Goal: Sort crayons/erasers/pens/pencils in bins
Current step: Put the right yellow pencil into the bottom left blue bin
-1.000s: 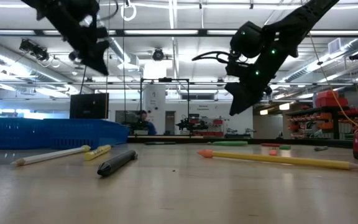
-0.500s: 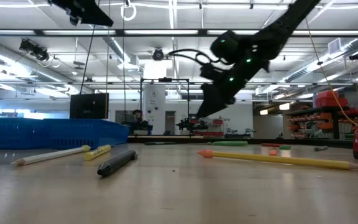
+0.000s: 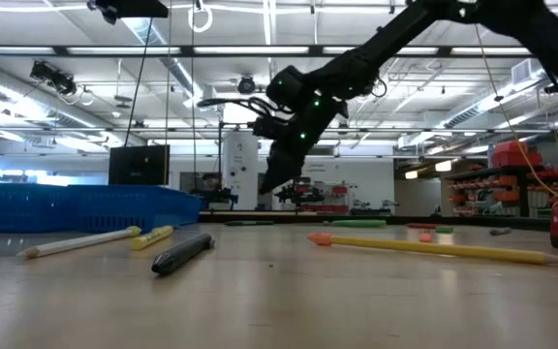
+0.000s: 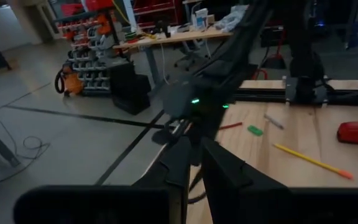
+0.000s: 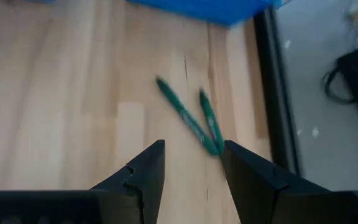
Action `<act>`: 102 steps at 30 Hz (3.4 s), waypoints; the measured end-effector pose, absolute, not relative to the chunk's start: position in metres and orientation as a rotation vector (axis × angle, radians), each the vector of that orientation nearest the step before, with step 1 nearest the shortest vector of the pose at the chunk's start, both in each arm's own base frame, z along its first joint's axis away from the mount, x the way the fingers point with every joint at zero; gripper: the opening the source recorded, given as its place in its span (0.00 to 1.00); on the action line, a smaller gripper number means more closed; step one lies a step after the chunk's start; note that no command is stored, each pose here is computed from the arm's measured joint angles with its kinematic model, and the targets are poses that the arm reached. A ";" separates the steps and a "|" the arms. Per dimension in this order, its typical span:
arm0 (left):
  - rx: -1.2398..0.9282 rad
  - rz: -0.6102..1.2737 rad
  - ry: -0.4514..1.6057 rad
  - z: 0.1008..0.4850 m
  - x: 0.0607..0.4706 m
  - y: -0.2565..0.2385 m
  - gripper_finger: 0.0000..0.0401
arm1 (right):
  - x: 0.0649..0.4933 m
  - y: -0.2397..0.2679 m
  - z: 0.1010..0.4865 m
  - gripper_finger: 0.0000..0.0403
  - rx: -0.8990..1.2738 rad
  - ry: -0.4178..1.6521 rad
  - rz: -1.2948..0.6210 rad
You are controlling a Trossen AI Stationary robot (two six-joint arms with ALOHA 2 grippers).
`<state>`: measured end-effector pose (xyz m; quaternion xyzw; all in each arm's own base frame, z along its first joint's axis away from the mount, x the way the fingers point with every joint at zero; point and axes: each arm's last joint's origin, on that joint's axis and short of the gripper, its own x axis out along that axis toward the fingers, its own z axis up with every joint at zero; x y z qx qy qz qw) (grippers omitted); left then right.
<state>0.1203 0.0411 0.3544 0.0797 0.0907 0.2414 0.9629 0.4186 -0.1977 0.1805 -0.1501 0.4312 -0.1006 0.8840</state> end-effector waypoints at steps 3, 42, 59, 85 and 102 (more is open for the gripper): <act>0.163 0.474 0.179 0.355 0.119 0.039 0.11 | 0.417 -0.212 0.168 0.41 -0.261 0.950 -0.199; 0.404 0.449 0.234 0.355 0.117 0.038 0.11 | 0.368 0.045 0.203 0.35 -0.387 1.580 0.151; 0.400 0.451 0.227 0.356 0.118 0.038 0.11 | 0.338 0.085 0.151 0.32 -0.539 1.617 0.295; 0.393 0.451 0.226 0.356 0.118 0.038 0.10 | 0.333 0.082 0.131 0.23 -0.568 1.553 0.304; 0.429 0.459 0.183 0.361 0.119 0.038 0.08 | 0.342 0.080 0.150 0.05 -0.587 1.404 0.211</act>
